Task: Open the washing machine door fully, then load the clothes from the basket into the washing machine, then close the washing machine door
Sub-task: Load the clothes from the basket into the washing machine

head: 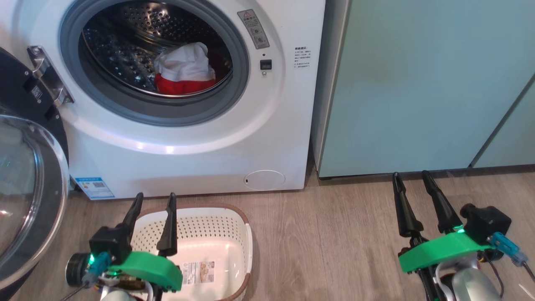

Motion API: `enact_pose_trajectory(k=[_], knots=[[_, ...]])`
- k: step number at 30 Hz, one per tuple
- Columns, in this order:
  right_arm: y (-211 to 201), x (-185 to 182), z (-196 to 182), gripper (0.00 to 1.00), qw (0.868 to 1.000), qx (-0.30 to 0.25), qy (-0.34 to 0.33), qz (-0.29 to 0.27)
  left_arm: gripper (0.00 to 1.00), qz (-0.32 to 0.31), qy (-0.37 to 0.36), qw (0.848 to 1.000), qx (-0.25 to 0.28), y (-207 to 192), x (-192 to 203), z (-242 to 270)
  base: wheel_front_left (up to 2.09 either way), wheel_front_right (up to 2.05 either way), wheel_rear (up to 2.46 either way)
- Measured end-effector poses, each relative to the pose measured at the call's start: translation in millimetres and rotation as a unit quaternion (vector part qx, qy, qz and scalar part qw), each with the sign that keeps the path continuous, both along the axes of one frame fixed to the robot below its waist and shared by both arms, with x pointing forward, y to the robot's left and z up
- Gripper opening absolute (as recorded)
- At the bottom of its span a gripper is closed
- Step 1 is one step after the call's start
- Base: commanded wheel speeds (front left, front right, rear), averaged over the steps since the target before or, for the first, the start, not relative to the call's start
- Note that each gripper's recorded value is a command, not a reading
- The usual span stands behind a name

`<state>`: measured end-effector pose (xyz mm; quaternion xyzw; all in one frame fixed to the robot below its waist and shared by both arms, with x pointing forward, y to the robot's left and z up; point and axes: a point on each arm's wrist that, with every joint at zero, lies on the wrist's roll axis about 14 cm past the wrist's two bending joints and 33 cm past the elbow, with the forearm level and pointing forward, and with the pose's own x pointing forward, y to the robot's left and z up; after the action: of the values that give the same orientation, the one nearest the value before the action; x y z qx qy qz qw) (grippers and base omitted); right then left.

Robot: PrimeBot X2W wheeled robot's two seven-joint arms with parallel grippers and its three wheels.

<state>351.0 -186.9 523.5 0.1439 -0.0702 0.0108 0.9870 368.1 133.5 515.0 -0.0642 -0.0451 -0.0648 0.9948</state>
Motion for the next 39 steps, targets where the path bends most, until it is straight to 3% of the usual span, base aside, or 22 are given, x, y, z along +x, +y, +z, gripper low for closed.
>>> enact_pose_trajectory(k=[39], knots=[[1.7, 2.4, -0.9, 1.0, 1.0, 0.004, 0.002, 0.003, 1.0, 0.004, -0.003, 1.0, -0.006, -6.1, -2.8, 3.0, 0.0, 0.0, 0.0]])
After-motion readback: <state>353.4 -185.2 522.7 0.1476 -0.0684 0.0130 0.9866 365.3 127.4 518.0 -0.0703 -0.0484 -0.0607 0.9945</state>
